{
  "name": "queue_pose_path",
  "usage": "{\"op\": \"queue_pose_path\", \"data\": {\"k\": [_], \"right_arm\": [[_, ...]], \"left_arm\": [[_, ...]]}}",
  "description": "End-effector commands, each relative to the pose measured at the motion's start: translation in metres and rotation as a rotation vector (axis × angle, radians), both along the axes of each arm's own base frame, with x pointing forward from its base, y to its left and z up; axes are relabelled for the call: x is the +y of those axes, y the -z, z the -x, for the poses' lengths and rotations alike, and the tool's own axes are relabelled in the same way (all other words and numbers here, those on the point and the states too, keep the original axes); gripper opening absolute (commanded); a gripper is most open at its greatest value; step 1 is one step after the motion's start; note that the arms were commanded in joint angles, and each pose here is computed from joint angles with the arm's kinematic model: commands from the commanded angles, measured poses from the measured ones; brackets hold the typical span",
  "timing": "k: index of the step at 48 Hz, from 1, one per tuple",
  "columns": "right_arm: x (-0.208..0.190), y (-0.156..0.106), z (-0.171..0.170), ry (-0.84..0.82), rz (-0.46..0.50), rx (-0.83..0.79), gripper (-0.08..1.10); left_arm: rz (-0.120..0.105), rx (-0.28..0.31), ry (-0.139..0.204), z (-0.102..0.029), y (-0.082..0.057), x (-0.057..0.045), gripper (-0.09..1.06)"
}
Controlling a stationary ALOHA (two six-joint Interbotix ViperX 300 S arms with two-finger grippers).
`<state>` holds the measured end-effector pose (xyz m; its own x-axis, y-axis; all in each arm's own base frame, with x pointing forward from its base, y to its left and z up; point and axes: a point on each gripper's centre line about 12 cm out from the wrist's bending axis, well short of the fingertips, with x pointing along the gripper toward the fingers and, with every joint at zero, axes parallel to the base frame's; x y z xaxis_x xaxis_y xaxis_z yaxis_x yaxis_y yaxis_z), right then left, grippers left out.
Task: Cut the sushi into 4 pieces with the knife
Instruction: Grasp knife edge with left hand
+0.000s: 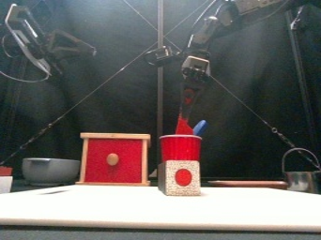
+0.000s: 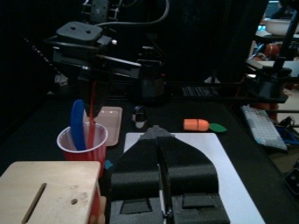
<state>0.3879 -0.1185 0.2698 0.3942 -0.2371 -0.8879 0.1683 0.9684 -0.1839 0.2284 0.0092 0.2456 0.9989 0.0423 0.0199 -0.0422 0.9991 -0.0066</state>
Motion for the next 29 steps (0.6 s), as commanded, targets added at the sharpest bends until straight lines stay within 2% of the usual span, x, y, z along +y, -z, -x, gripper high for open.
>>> {"op": "queue_pose_path", "data": {"k": [1, 7, 13, 18, 20, 25, 29], "right_arm": [[0.000, -0.054, 0.015, 0.011, 0.032, -0.136, 0.06], [0.007, -0.086, 0.035, 0.019, 0.038, -0.229, 0.06], [0.019, -0.109, 0.059, 0.016, 0.032, -0.362, 0.06], [0.030, -0.113, 0.075, 0.007, 0.002, -0.494, 0.06], [0.035, -0.112, 0.081, 0.004, -0.017, -0.551, 0.06], [0.045, -0.104, 0.097, 0.011, -0.059, -0.706, 0.06], [0.049, -0.092, 0.108, 0.016, -0.067, -0.799, 0.06]], "left_arm": [[-0.003, -0.024, -0.008, -0.002, -0.006, 0.002, 0.02], [-0.002, -0.034, -0.013, -0.002, -0.007, 0.003, 0.03], [0.015, -0.047, -0.033, -0.002, -0.009, 0.007, 0.12], [0.038, -0.051, -0.048, -0.002, -0.010, 0.009, 0.23], [0.054, -0.053, -0.056, -0.002, -0.010, 0.010, 0.29], [0.084, -0.060, -0.075, -0.003, -0.012, 0.012, 0.43], [0.096, -0.058, -0.077, -0.007, -0.014, 0.012, 0.56]]}}
